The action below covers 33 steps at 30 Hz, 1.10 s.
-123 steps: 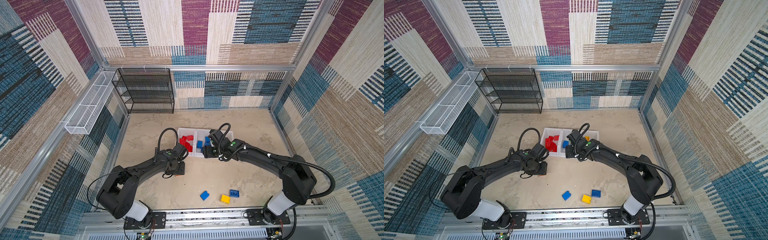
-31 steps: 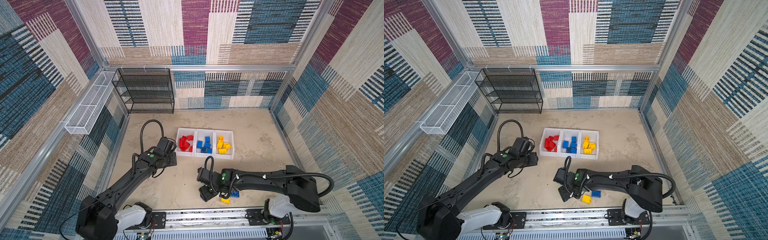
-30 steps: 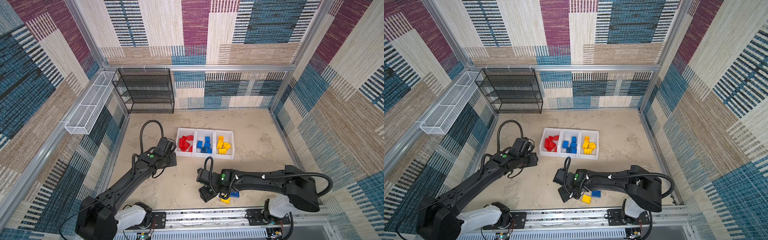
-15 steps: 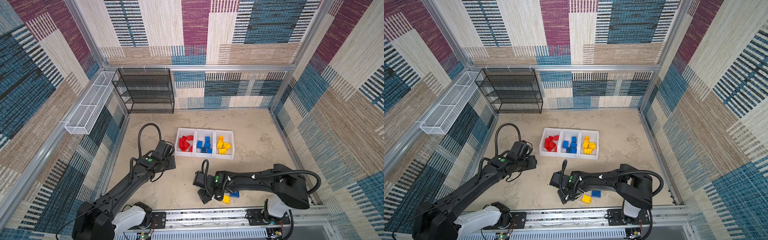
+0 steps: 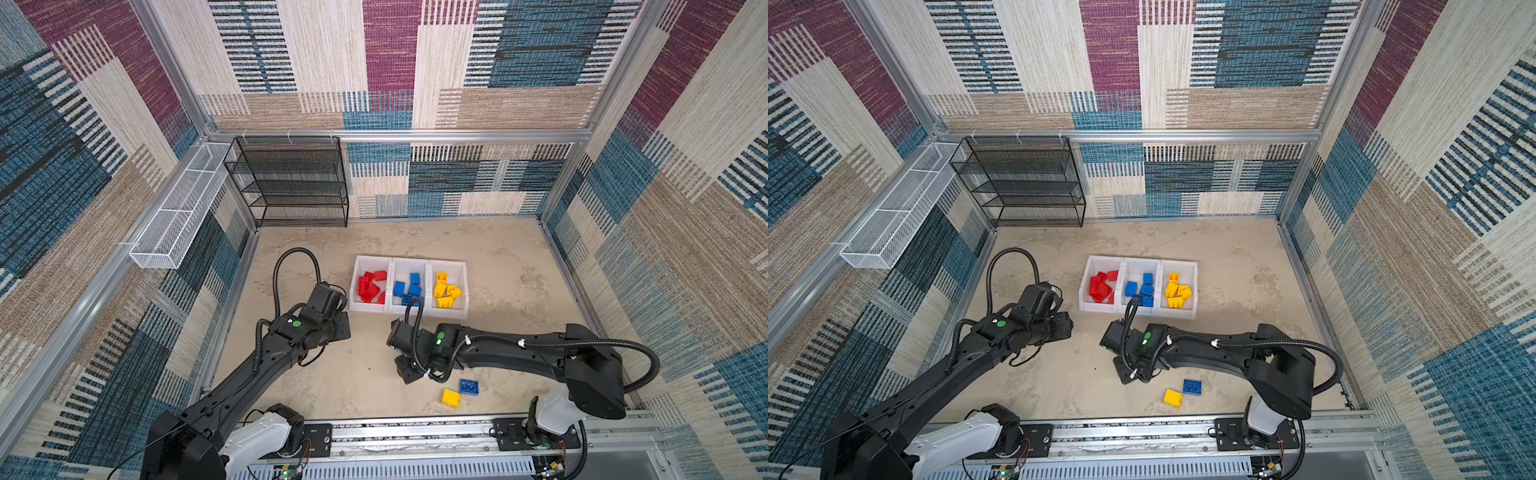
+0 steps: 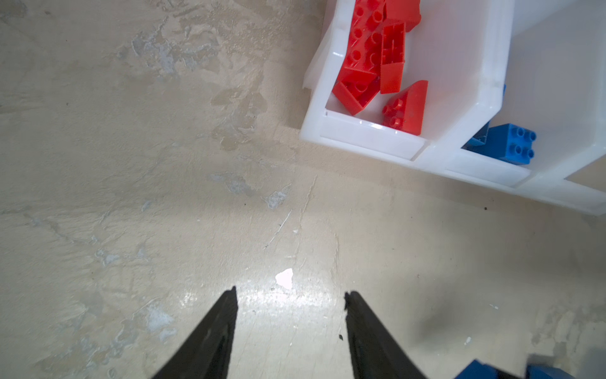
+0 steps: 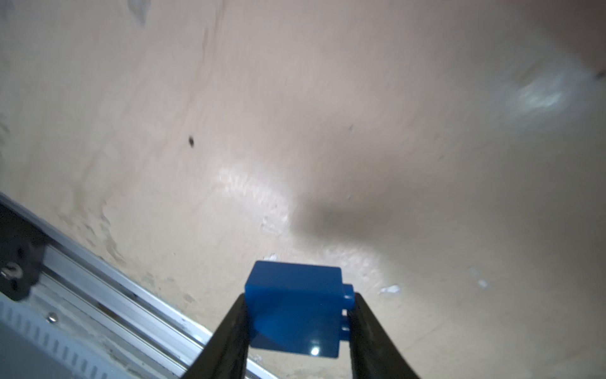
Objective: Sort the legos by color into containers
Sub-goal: 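Carry the blue brick into the middle compartment and open the right gripper, then grasp the yellow brick with the left gripper while the right moves aside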
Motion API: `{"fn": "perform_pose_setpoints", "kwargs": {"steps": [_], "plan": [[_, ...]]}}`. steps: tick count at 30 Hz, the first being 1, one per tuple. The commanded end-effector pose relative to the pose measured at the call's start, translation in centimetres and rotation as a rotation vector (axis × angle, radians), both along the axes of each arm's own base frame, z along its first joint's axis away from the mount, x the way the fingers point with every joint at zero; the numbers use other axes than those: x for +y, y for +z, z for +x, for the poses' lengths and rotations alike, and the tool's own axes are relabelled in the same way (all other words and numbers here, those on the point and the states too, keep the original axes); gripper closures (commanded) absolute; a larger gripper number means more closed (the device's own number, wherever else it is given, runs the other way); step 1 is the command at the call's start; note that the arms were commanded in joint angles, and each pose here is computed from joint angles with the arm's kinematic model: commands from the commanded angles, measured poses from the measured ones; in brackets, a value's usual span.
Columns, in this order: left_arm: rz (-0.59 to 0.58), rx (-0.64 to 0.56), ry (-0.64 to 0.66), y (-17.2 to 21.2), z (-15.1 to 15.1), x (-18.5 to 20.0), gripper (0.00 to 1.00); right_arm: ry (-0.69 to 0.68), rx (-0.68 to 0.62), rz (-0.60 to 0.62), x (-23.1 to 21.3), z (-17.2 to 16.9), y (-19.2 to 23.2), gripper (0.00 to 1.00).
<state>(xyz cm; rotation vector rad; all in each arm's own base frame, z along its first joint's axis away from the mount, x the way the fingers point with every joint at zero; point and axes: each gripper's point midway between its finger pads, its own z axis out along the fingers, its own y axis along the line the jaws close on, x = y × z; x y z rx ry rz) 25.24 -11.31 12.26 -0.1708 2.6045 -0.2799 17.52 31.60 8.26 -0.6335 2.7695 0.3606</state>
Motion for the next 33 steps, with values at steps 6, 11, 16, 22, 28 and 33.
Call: {"fn": "perform_pose_setpoints", "kwargs": {"steps": [6, 11, 16, 22, 28, 33], "plan": [[-0.074, 0.026, -0.007, 0.0, -1.0, -0.9, 0.43, -0.094, -0.280, 0.050, -0.2, 16.1, 5.6, 0.58], [-0.099, 0.018, -0.020, 0.0, -1.9, -1.2, 0.43, -0.162, -0.283, 0.075, -0.5, 20.8, 5.2, 0.58], [-0.107, 0.027, -0.045, -0.3, -2.6, -1.7, 0.43, -0.170, -0.263, 0.085, 0.0, 21.9, 4.6, 0.36], [-0.105, 0.033, -0.097, -0.6, -2.9, -2.9, 0.43, -0.208, -0.289, 0.123, -1.1, 22.3, 6.5, 0.27], [-0.086, 0.037, -0.163, -0.6, -2.7, -4.8, 0.43, -0.259, -0.310, 0.158, -3.4, 21.9, 8.3, 0.26], [-0.068, 0.033, -0.240, -0.4, -2.7, -7.0, 0.43, -0.315, -0.318, 0.192, -5.8, 21.0, 9.6, 0.26]]}}
